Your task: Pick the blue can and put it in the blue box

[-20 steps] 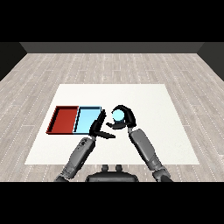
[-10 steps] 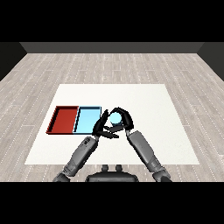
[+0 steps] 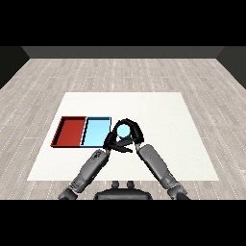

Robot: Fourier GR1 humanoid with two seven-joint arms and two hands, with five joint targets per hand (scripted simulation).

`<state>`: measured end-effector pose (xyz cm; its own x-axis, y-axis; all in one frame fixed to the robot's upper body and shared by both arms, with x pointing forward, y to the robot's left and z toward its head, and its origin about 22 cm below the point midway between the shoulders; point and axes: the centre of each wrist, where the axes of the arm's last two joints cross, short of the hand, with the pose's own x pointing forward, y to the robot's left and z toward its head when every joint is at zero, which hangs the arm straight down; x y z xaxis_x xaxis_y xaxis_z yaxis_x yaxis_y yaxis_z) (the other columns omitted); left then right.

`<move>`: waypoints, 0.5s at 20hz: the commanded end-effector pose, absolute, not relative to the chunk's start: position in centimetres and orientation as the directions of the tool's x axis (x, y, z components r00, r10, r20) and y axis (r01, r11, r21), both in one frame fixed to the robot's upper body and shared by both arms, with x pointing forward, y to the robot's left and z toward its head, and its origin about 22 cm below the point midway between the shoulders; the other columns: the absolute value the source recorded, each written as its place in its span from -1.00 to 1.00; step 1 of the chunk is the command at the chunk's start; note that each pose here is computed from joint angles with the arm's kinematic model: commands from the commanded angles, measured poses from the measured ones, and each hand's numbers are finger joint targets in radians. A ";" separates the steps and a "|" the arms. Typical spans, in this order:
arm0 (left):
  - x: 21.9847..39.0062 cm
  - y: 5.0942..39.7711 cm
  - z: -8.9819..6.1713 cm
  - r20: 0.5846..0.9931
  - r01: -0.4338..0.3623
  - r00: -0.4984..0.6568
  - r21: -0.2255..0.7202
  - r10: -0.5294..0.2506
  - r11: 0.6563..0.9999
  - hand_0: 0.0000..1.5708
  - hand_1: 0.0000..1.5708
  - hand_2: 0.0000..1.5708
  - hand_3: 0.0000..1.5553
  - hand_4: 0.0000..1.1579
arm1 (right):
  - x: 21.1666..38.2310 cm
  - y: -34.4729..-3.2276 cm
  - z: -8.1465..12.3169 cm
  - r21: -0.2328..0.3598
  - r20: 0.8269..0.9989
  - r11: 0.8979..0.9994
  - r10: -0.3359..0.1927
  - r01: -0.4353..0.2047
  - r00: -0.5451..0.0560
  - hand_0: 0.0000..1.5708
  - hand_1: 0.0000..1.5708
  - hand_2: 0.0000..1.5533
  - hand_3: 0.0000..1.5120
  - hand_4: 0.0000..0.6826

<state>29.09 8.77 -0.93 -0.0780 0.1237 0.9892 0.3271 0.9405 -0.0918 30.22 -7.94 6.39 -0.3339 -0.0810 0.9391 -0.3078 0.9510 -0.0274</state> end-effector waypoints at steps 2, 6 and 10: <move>30.1 7.7 1.0 0.985 0.336 -0.072 -0.125 0.158 0.933 -1.00 -1.00 -1.00 -1.00 -1.00 | 31.4 -7.8 6.4 -0.033 0.939 0.949 -0.077 -0.313 -0.334 0.83 0.83 0.87 0.86 0.68; 28.8 6.9 0.3 0.985 0.340 -0.111 -0.086 0.131 0.936 -1.00 -1.00 -1.00 -1.00 -1.00 | 30.7 -7.0 6.0 -0.049 0.940 0.939 -0.072 -0.340 -0.335 0.88 0.88 0.87 0.85 0.62; 30.2 7.7 -0.3 0.992 0.309 -0.098 -0.041 0.075 0.950 -1.00 -1.00 -1.00 -1.00 -0.81 | 29.4 -6.4 7.5 -0.012 0.940 0.929 -0.115 -0.369 -0.322 0.89 0.89 0.89 0.86 0.57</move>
